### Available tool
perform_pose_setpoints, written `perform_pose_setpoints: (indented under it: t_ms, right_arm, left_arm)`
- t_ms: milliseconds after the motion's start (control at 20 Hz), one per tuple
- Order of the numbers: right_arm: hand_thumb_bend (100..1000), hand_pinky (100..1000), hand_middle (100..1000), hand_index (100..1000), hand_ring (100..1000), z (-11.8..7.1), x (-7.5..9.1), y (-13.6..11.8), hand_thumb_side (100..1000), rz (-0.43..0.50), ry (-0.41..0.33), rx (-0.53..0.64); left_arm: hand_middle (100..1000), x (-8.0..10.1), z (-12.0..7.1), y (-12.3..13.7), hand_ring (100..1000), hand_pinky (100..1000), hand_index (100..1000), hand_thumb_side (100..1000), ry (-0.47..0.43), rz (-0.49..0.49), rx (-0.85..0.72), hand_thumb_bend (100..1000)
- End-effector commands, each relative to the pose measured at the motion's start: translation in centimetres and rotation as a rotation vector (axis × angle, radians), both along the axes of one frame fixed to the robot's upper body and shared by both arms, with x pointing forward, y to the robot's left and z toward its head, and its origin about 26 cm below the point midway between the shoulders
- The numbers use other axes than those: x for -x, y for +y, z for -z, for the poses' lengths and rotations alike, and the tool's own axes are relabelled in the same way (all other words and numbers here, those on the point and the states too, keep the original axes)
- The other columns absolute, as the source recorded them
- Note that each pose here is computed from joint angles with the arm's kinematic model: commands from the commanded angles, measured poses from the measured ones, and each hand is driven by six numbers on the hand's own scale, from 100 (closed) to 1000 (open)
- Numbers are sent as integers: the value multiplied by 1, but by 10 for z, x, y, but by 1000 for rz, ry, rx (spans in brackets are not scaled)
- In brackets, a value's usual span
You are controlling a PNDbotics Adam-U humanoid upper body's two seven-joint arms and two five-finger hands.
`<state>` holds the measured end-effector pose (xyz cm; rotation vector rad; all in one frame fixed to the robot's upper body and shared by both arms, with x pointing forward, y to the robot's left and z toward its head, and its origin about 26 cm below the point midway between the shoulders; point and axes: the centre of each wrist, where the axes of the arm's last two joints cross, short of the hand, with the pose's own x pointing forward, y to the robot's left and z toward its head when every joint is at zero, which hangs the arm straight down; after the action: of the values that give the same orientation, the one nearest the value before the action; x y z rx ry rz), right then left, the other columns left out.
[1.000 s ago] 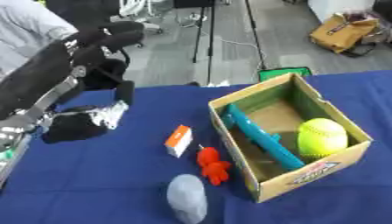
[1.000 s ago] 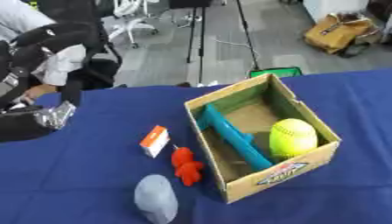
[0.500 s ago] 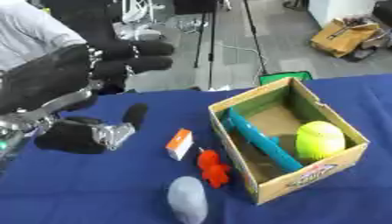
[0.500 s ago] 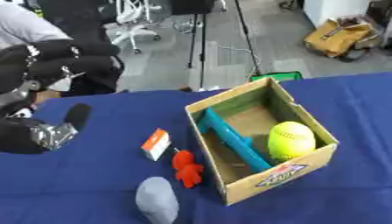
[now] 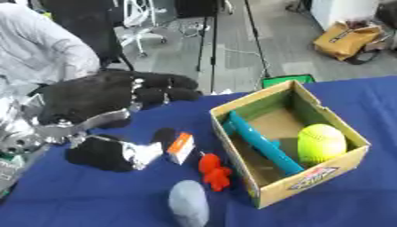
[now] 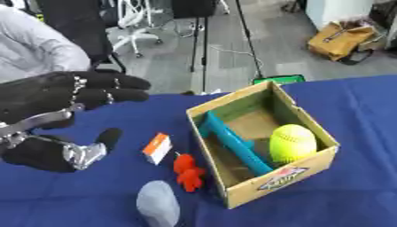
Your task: Pick up objects on the table and place them in the box.
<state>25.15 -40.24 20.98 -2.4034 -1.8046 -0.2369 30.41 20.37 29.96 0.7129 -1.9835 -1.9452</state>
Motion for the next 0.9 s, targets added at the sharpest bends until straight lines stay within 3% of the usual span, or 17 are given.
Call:
perform_pose_setpoints:
  t_ms: [50, 150, 200, 350, 600, 800, 900]
  right_arm:
    - [100, 836, 720, 817, 841, -8, 2, 0, 815, 9, -29, 12]
    - [100, 836, 718, 817, 842, -8, 2, 0, 813, 9, -28, 10]
    - [100, 836, 718, 816, 842, -8, 2, 0, 813, 9, -28, 7]
    - [100, 836, 717, 812, 842, -7, 2, 0, 810, 12, -27, 2]
    - [100, 835, 713, 807, 841, -7, 2, -1, 806, 13, -23, 1]
    - [100, 834, 710, 803, 841, -6, 2, -1, 804, 14, -21, -2]
    - [100, 835, 710, 801, 841, -6, 2, -1, 803, 13, -21, -4]
  left_arm:
    - [1000, 2, 6, -5, 1000, 1000, 1000, 1000, 70, 2, -29, 107]
    - [1000, 1, 18, -10, 998, 1000, 1000, 1000, 152, -1, -19, 225]
    - [1000, 1, 24, -11, 998, 1000, 1000, 1000, 189, -16, 1, 235]
    - [1000, 0, 43, -12, 1000, 1000, 1000, 1000, 264, -78, 75, 100]
    - [1000, 3, 74, -12, 1000, 1000, 1000, 1000, 380, -81, 215, 100]
    - [1000, 4, 84, -9, 1000, 1000, 1000, 1000, 411, -93, 218, 333]
    - [1000, 5, 87, -9, 1000, 1000, 1000, 1000, 396, -115, 174, 351]
